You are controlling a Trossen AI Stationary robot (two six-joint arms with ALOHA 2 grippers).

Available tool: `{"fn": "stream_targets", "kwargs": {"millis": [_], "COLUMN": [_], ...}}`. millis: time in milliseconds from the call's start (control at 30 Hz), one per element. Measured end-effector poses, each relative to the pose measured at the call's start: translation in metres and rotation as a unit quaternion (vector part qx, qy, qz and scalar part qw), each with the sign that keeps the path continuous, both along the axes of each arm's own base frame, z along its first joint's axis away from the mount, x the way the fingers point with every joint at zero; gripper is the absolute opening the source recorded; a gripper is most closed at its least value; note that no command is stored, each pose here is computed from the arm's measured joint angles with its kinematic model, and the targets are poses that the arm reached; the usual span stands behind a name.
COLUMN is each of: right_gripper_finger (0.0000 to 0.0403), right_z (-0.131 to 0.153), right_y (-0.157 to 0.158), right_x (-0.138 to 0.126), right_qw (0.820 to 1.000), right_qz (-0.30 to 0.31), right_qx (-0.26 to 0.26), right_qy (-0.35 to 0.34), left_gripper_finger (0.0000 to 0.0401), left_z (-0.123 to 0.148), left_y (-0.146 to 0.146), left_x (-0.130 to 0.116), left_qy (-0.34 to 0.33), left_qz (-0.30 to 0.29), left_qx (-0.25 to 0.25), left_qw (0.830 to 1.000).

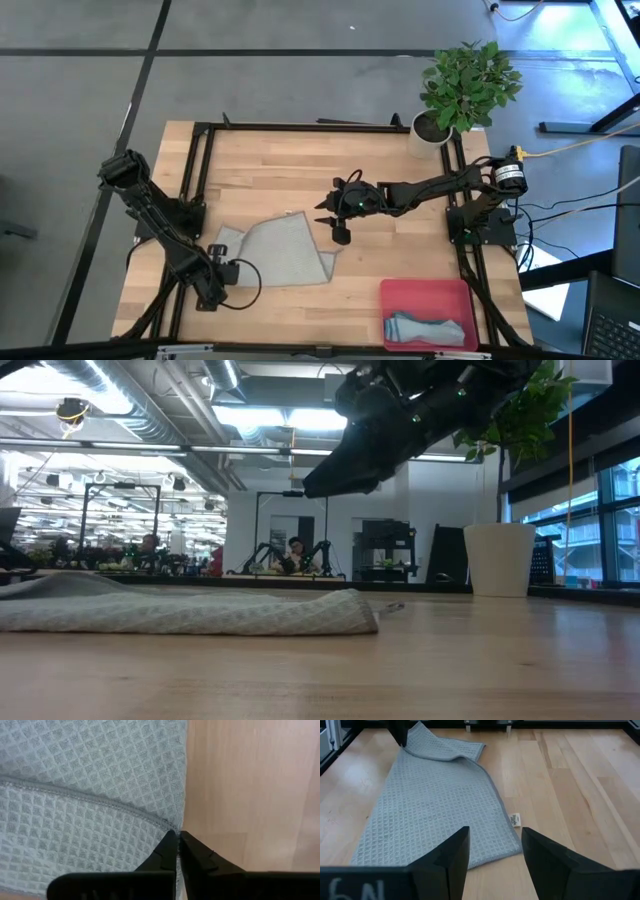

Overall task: Roll microfiber towels into tight, uniform cylinder then place into a basket
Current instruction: Fold the gray towel

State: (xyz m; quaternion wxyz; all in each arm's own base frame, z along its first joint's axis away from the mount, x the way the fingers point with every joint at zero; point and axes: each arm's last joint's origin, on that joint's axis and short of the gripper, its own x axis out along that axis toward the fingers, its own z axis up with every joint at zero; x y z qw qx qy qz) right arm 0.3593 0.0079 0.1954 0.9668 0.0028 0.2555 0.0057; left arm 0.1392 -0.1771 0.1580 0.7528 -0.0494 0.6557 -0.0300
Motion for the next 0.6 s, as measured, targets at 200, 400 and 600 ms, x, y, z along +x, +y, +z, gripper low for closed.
{"fn": "stream_targets", "kwargs": {"millis": [200,400,600], "right_gripper_finger": [0.018,0.018,0.018], "right_z": [0.0,0.0,0.0], "right_y": [0.0,0.0,0.0], "right_x": [0.0,0.0,0.0], "right_qw": [1.0,1.0,1.0], "right_qz": [0.0,0.0,-0.001], "right_qx": [0.0,0.001,0.001], "right_qy": [0.0,0.0,0.0], "left_gripper_finger": [0.0031,0.0055,0.0045], "left_z": [-0.0002,-0.0002,-0.0002], "left_y": [0.0001,0.0001,0.0001], "left_x": [-0.0001,-0.0001,-0.0001], "left_qy": [0.0,0.0,0.0], "left_qz": [0.001,0.001,-0.001], "left_qx": [0.0,0.0,0.0], "left_qw": [1.0,1.0,1.0]}}
